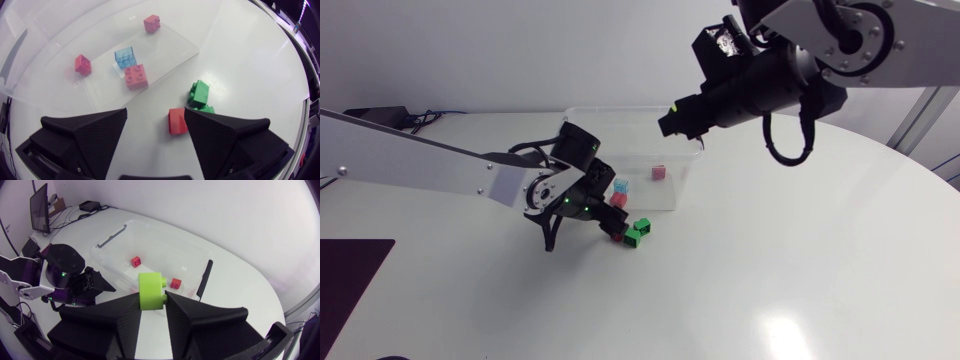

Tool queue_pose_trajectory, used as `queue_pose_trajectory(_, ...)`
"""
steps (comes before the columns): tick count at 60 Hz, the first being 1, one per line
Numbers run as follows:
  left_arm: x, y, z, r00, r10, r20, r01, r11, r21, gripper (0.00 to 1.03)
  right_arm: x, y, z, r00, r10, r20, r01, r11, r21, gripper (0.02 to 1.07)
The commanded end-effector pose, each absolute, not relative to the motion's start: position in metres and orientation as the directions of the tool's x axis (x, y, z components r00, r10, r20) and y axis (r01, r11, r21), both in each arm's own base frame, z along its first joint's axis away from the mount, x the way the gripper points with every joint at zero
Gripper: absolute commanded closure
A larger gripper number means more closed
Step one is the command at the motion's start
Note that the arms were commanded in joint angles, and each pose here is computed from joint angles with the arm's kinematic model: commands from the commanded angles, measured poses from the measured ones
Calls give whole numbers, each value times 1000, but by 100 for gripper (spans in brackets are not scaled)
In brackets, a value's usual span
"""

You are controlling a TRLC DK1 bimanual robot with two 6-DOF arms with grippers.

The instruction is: Place the duplo bricks in the container

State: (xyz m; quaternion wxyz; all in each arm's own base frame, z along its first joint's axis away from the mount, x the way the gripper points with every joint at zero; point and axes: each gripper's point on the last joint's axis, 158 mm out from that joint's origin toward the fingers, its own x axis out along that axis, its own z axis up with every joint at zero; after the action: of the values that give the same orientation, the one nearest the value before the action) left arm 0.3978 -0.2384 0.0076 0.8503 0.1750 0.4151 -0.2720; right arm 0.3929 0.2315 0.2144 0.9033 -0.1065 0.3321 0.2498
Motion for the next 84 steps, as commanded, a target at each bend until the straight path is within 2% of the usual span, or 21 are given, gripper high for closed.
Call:
queue_pose_trajectory(1,394,-233,-8,489,-301,-819,619,781,82,25,403,237,222,665,391,-636,-512,859,-8,82)
queue_pose_trajectory(55,374,-238,-32,405,-272,-873,655,752,69,25,425,229,213,667,376,-644,-487,873,5,82)
queue_pose_trajectory(84,375,-242,-30,401,-278,-873,661,747,66,25,432,223,211,667,371,-646,-478,879,12,82)
